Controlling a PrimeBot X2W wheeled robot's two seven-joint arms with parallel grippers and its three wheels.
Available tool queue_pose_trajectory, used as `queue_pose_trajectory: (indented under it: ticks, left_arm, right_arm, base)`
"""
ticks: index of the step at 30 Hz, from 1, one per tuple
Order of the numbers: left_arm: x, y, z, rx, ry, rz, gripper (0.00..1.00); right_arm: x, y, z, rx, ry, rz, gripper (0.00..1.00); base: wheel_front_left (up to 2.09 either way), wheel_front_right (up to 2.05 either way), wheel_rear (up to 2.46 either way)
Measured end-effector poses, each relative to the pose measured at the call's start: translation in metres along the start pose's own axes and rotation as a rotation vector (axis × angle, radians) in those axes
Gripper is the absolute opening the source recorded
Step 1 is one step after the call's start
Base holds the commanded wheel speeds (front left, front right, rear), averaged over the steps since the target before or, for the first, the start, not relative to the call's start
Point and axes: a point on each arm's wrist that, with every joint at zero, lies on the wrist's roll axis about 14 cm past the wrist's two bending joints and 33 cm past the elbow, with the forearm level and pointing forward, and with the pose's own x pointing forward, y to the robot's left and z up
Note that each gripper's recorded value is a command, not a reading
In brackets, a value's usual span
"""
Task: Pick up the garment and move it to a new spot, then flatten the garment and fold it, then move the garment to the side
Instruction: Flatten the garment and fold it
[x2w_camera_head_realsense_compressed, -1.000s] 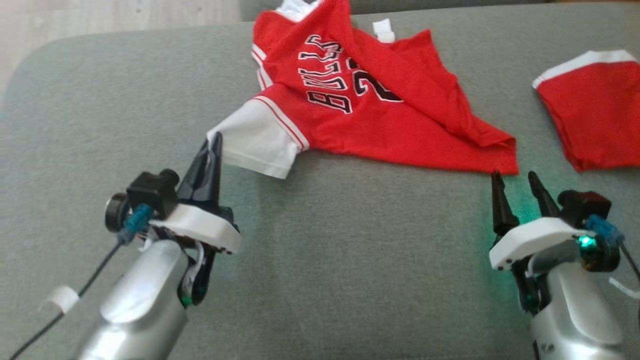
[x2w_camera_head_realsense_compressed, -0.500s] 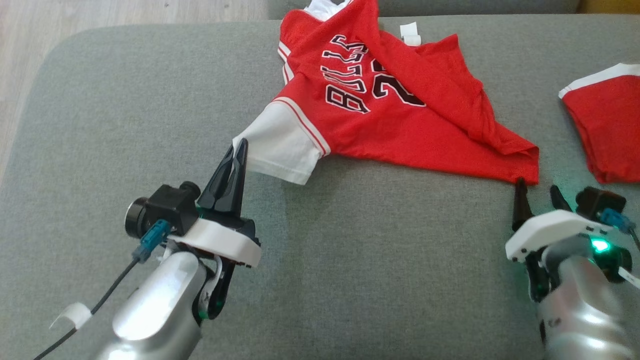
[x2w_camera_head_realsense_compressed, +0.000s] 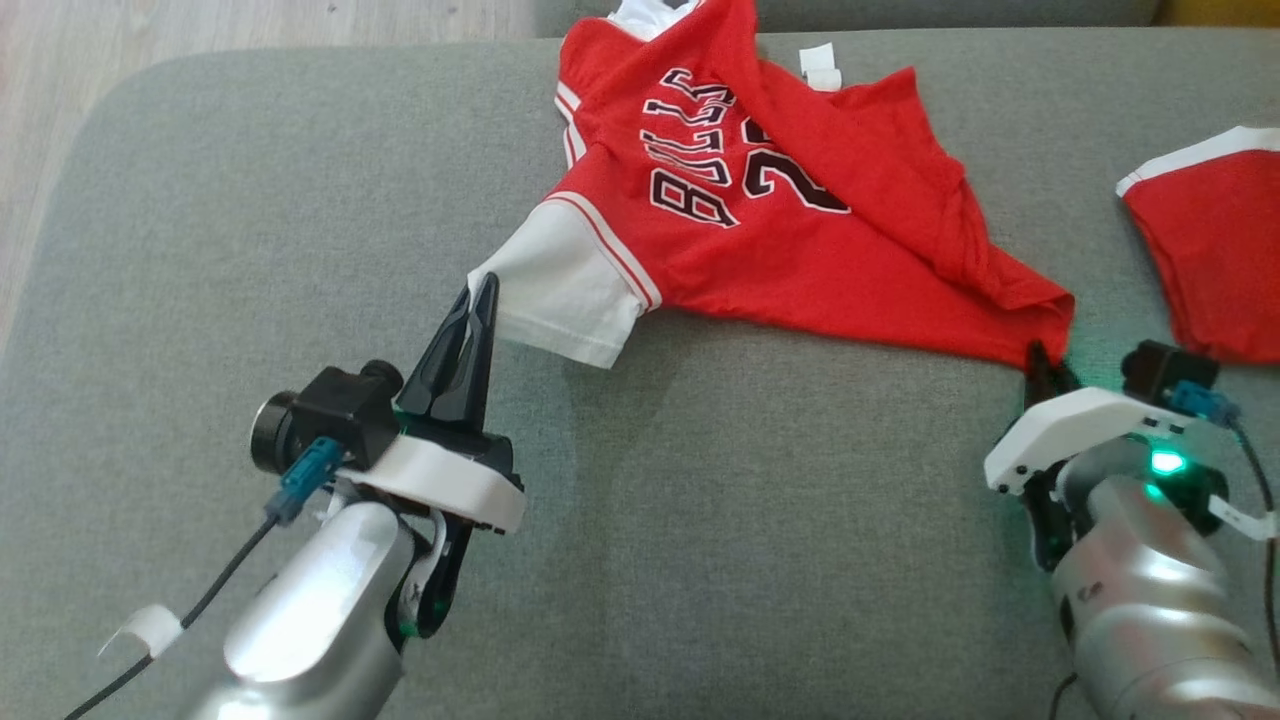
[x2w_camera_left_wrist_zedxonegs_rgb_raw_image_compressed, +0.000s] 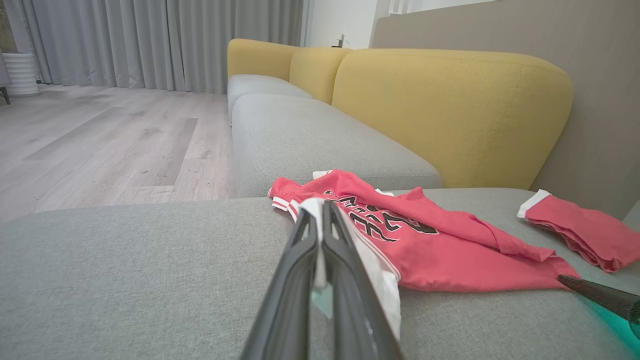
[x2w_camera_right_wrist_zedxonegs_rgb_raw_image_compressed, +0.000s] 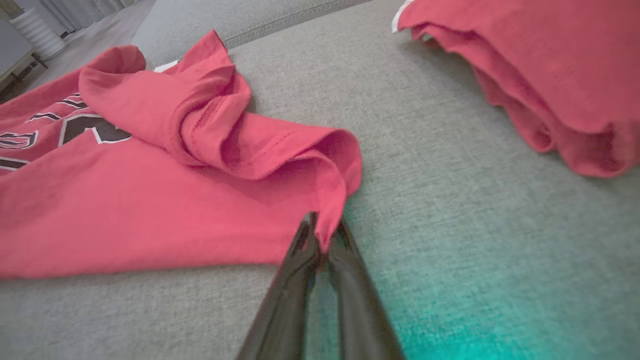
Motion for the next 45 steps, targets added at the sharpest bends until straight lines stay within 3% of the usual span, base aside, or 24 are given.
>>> queue_pose_trajectory:
  ticks: [8,13,16,17,25,30,38,45]
  left_arm:
    - [-0.004,0.001,0.008,-0.015,-0.017,0.009,0.00]
    - [-0.005,0.006,0.031,0.006,-0.076,0.012,0.00]
    - [-0.006,0.011,0.060,0.002,-0.146,0.023,0.00]
    - [-0.005,0.016,0.090,0.001,-0.214,0.025,0.00]
    - [-0.011,0.000,0.248,0.040,-0.520,-0.043,0.00]
    - [-0.034,-0.017,0.325,0.058,-0.689,-0.090,0.00]
    - [-0.066,-0.022,0.369,0.083,-0.791,-0.113,0.00]
    - [-0.056,-0.009,0.358,0.097,-0.722,-0.096,0.00]
  right_arm:
    - [-0.011,0.006,0.006,0.009,-0.023,0.022,0.00]
    - [-0.013,0.027,0.044,0.075,-0.128,0.081,0.00]
    - [-0.023,0.057,0.096,0.060,-0.278,0.181,0.00]
    - [-0.035,0.072,0.127,0.043,-0.367,0.230,0.00]
    - [-0.108,0.110,0.264,-0.031,-0.712,0.361,0.00]
    - [-0.163,0.125,0.320,-0.103,-0.879,0.433,0.00]
    - [-0.223,0.134,0.351,-0.171,-1.010,0.496,0.00]
    - [-0.205,0.125,0.332,-0.233,-0.891,0.438,0.00]
  base:
    - [0.00,0.00,0.00]
    - [0.00,0.00,0.00]
    - [0.00,0.00,0.00]
    - [0.00,0.00,0.00]
    - [0.00,0.00,0.00]
    - [0.00,0.00,0.00]
    - [0.00,0.00,0.00]
    - [0.00,0.00,0.00]
